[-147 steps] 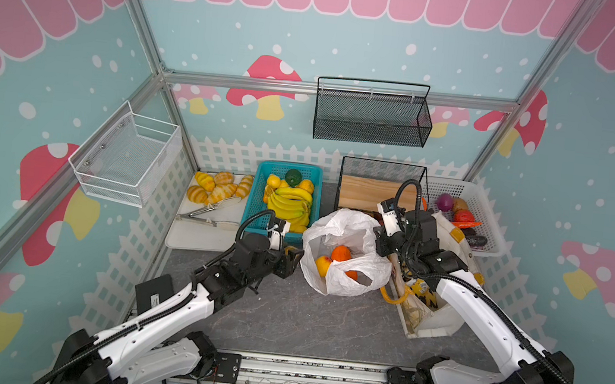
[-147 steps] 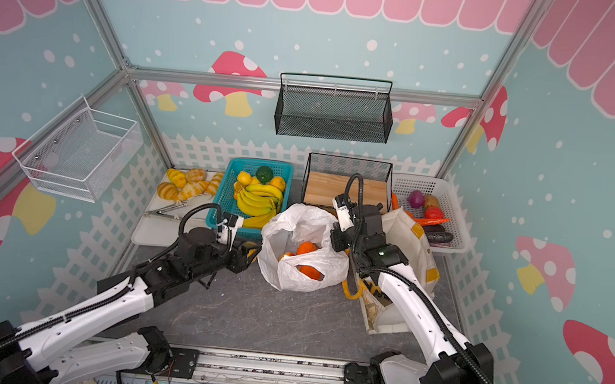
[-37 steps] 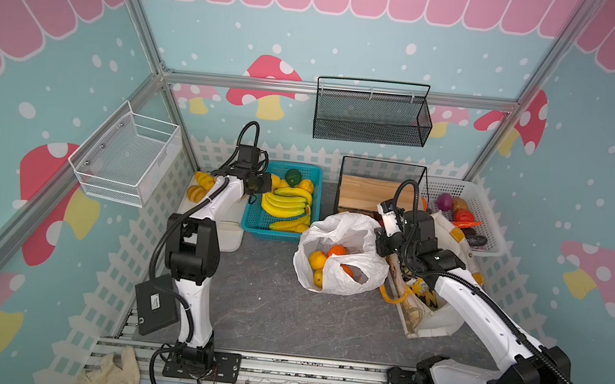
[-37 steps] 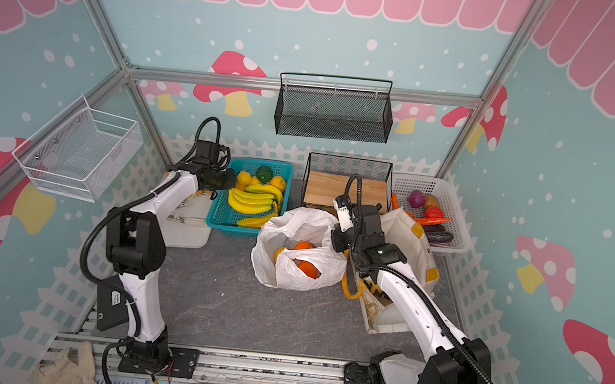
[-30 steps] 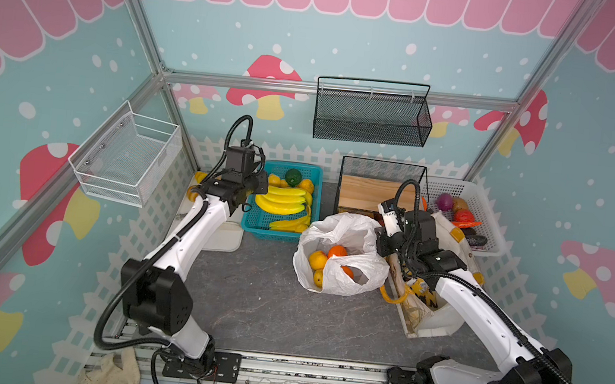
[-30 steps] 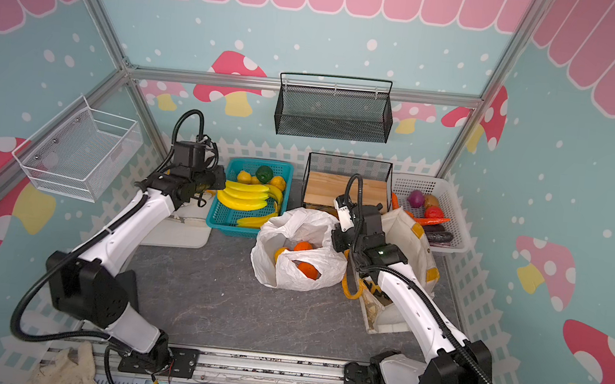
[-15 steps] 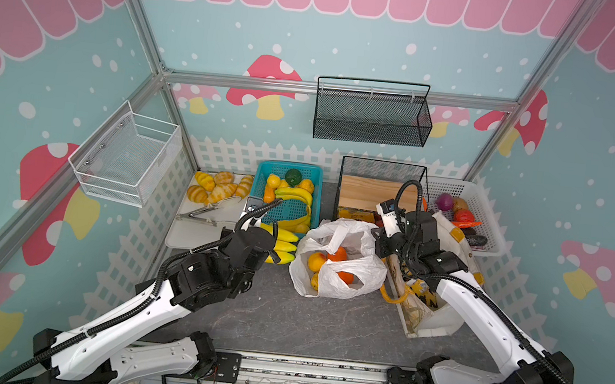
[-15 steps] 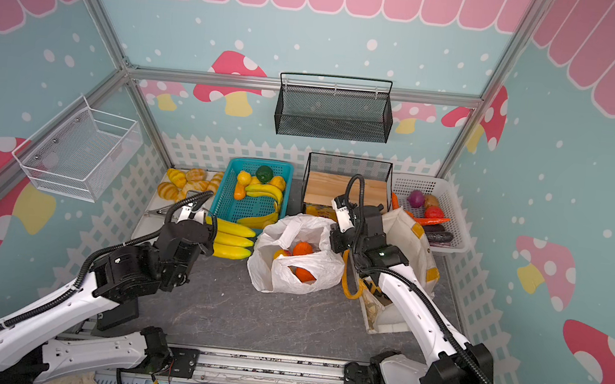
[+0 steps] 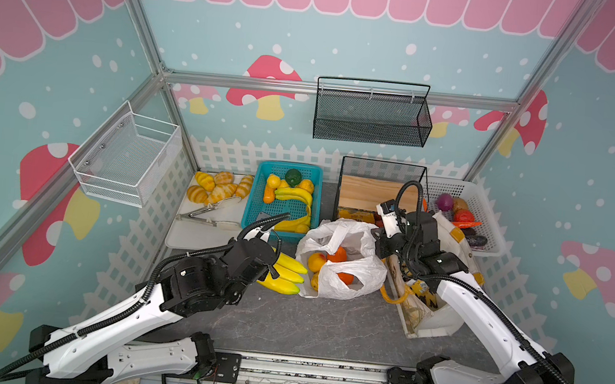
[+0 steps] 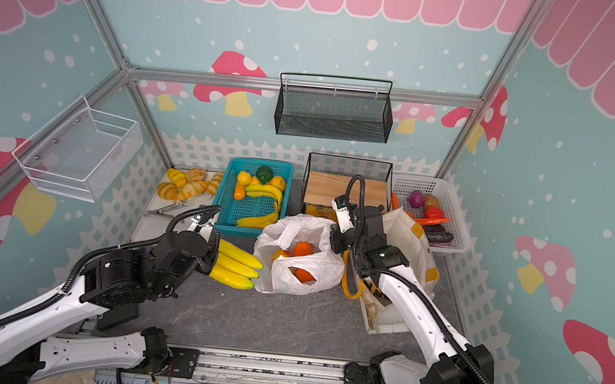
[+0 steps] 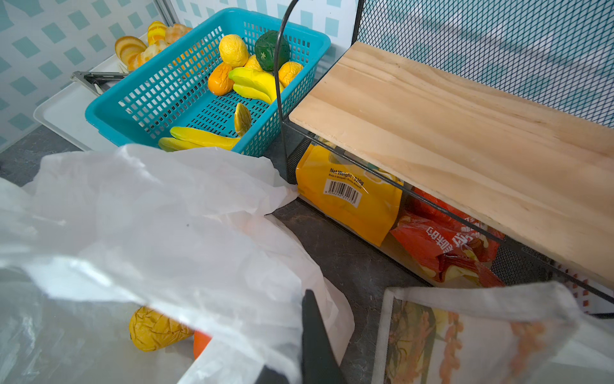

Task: Place the mixed food into the grocery bags and tie them
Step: 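Carry the bananas into the plastic bag and release them with the left gripper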

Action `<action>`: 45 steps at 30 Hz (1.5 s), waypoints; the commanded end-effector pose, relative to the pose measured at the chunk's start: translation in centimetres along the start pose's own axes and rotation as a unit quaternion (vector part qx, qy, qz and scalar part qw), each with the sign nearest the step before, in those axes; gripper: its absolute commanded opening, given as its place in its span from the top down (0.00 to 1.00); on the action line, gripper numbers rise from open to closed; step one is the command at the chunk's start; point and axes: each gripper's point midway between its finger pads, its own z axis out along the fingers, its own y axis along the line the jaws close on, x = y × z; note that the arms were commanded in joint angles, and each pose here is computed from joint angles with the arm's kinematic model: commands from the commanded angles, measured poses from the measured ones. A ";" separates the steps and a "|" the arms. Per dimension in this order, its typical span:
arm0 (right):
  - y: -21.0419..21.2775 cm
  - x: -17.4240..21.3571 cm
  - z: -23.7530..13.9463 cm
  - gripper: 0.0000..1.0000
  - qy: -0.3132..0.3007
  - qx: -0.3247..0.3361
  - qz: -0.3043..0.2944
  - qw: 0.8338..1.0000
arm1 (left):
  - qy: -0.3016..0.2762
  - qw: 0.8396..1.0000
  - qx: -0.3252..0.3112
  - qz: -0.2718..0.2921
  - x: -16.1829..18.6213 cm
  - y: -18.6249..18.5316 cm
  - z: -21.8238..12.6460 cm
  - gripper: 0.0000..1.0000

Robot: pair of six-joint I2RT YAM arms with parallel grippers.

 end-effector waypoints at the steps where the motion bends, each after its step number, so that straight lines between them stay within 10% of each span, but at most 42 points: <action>1: -0.2 -0.1 -0.2 1.00 -0.005 0.001 -0.001 1.000 | -0.027 0.998 0.050 -0.010 -2.1 -2.8 0.6 1.00; 11: -0.1 -0.1 -0.3 1.00 -0.007 0.000 0.000 1.000 | -0.040 0.998 -0.040 -0.025 -4.1 -5.2 6.0 1.00; 26: 0.5 0.2 0.4 1.00 -0.005 -0.020 0.007 1.000 | -0.053 0.991 0.088 -0.080 -2.9 -15.5 9.8 1.00; 37: 0.0 0.1 -0.3 1.00 -0.008 -0.002 0.005 1.000 | -0.006 0.999 0.048 -0.017 1.0 -17.3 16.0 0.71; 45: -0.6 0.6 0.3 1.00 0.005 0.012 0.004 1.000 | -0.026 0.985 0.170 -0.010 -1.3 -17.9 11.1 0.35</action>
